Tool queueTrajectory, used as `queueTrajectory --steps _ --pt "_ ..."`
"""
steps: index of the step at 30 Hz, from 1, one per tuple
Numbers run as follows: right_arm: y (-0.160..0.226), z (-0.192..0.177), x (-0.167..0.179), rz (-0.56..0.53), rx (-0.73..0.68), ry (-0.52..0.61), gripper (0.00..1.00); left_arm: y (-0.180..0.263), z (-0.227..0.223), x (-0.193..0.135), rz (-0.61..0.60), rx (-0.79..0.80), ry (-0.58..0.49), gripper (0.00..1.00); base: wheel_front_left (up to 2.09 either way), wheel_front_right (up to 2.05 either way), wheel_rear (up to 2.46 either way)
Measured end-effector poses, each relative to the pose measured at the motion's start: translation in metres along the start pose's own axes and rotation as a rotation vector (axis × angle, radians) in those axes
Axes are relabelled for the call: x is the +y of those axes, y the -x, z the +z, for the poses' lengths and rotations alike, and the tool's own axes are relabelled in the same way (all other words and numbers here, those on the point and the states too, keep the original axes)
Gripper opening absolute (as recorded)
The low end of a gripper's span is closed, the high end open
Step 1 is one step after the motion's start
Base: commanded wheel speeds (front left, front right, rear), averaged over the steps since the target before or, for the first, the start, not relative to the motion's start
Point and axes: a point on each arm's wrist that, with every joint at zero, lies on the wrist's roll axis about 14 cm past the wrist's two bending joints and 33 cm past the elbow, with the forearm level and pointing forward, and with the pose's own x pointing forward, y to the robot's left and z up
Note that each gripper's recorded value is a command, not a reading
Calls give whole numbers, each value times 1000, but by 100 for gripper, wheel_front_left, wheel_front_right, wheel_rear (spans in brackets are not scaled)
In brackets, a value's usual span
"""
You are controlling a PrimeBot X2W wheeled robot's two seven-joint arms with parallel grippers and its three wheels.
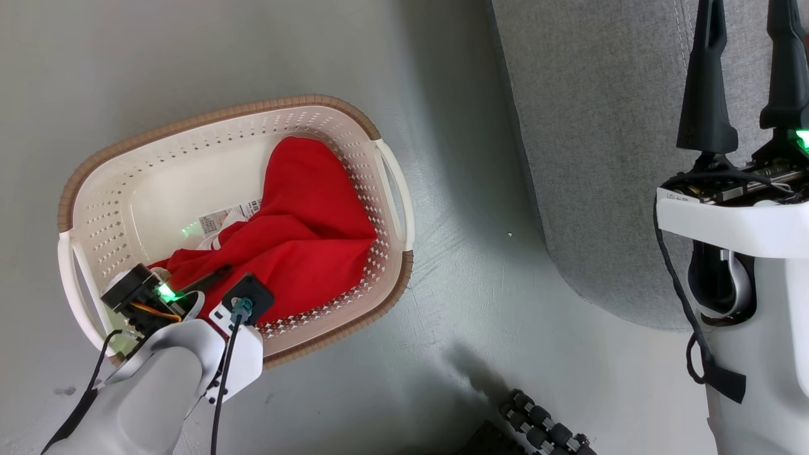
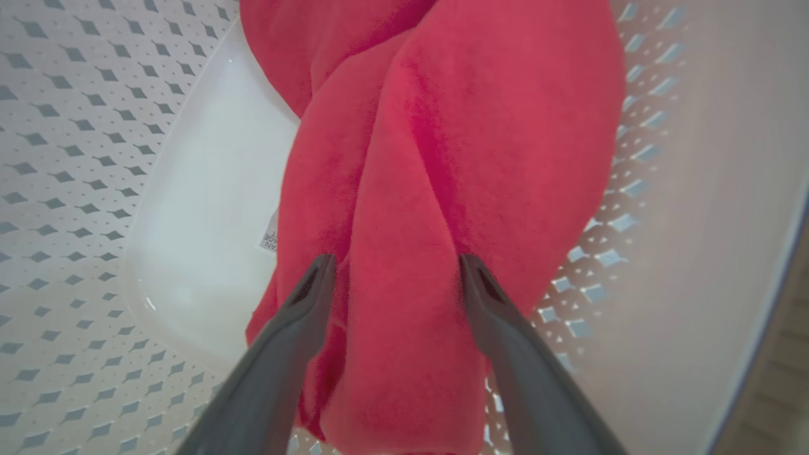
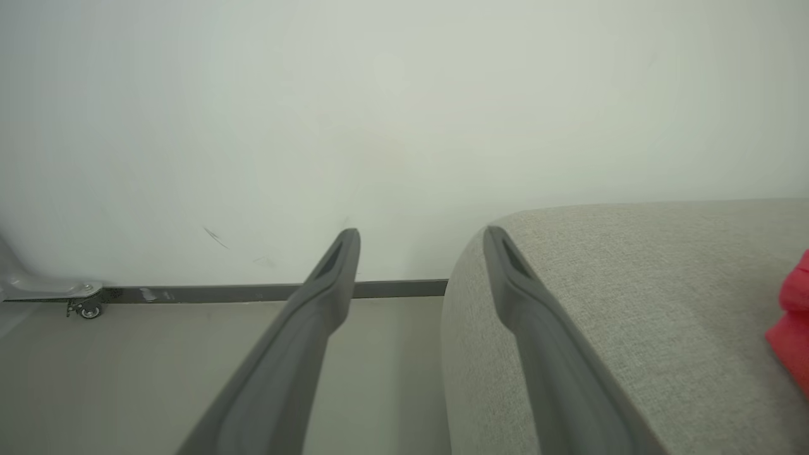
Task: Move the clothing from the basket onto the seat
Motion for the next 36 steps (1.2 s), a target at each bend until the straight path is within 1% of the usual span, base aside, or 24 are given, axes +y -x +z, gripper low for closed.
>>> queueTrajectory --steps 10,11,12,13,14,20,26,36 --pt "2 -4 -3 -8 13 4 100 -1 -19 -5 -19 100 -6 100 0 0 0" --pt "2 -4 -3 -9 13 4 100 -1 -18 -5 -20 99 -7 73 0 0 0" --pt "2 -4 -4 -10 15 4 100 -3 -13 -5 -20 90 -7 33 0 0 0" --pt "2 -4 -4 -10 16 4 100 -4 -10 -6 -21 83 -7 13 0 0 0" --pt "3 -4 -4 -11 16 4 100 -4 -8 -7 -24 79 -7 0 0 0 0" --pt "3 -2 -6 -15 13 2 100 -3 -1 -8 -29 52 -11 0 0 0 0" --pt "-3 8 -3 -8 -21 -6 100 -1 18 0 -3 -22 -12 0 0 0 0" --pt "-4 18 -1 -3 -44 -15 100 12 47 24 111 -144 47 0 0 0 0"
